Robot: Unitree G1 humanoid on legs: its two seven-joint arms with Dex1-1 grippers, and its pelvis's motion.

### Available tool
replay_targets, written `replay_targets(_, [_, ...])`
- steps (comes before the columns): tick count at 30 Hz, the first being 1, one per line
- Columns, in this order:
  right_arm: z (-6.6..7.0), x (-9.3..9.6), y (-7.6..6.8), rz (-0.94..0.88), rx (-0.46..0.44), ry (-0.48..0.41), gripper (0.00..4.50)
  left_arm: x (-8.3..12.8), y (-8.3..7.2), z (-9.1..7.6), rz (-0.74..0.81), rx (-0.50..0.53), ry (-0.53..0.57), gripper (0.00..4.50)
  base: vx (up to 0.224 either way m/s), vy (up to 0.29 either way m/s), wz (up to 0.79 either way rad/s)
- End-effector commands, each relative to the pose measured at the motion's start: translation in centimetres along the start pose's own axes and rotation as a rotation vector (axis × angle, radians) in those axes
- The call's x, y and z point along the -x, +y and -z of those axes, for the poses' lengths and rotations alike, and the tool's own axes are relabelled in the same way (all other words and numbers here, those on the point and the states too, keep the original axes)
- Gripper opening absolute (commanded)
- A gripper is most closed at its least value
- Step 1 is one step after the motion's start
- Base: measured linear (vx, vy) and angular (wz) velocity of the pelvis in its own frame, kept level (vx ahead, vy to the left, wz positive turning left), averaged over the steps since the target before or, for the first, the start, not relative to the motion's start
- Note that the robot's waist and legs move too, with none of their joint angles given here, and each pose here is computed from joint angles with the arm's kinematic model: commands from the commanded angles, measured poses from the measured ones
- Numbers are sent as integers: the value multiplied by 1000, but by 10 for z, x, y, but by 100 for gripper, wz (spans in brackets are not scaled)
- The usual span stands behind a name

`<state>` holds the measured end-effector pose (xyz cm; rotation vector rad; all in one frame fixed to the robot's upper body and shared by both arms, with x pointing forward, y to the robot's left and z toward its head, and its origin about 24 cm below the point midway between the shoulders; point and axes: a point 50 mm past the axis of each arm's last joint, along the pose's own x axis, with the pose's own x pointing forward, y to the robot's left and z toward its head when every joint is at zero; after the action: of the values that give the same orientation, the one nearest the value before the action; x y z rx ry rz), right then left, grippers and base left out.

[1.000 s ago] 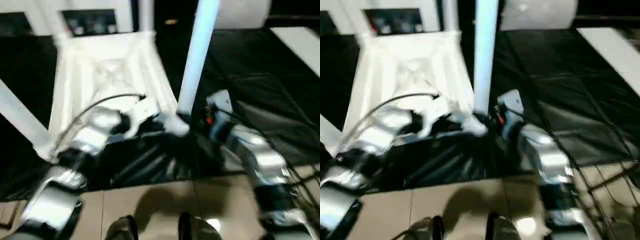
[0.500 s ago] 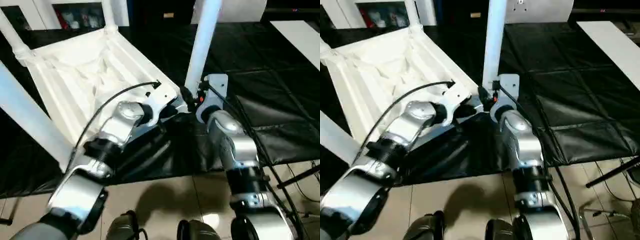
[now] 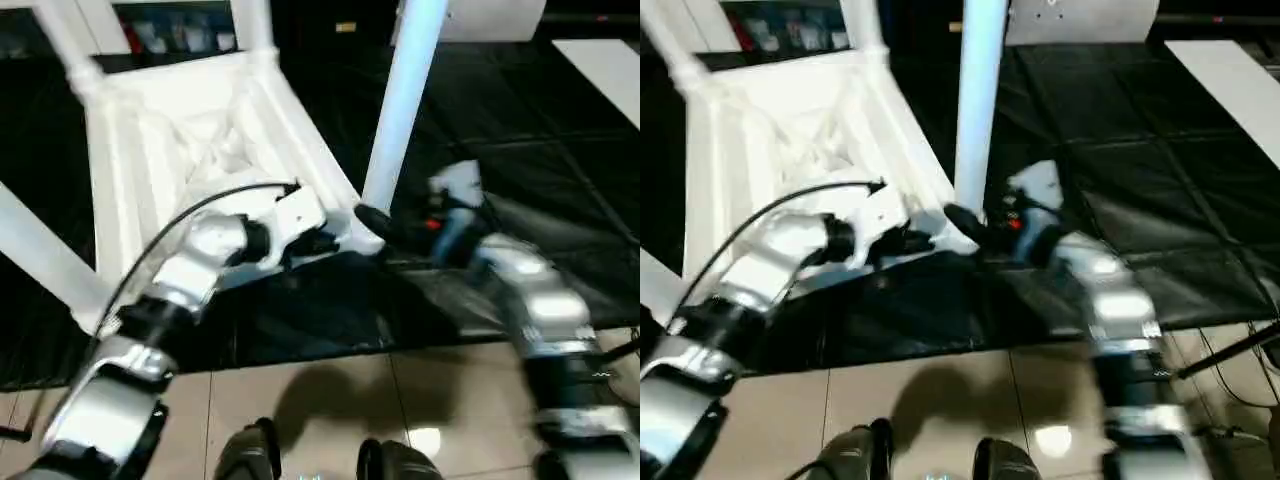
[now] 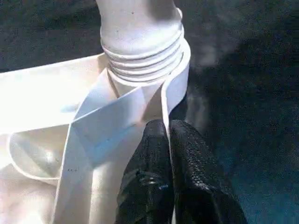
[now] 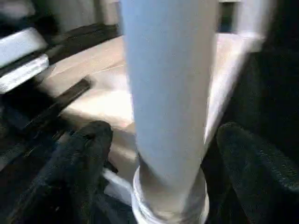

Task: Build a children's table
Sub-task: Rotate leg to tighten

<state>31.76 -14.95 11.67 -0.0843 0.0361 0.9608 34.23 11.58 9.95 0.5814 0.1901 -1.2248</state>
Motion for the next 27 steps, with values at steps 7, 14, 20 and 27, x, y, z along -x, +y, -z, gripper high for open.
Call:
replay_targets(7, [1,15,9,-364,49,109,429,12,-20,4,278,-61,-25,0,0,0,0])
replay_targets(14, [1,8,7,-459,12,131,383,17,-28,8,388,-98,15,0,0,0,0])
replay_targets(20, [3,5,9,-503,-16,136,324,14,-31,6,405,-95,-1,0,0,0,0])
replay_targets(27, [4,3,7,-532,-10,151,262,14,-32,5,420,-101,-4,0,0,0,0])
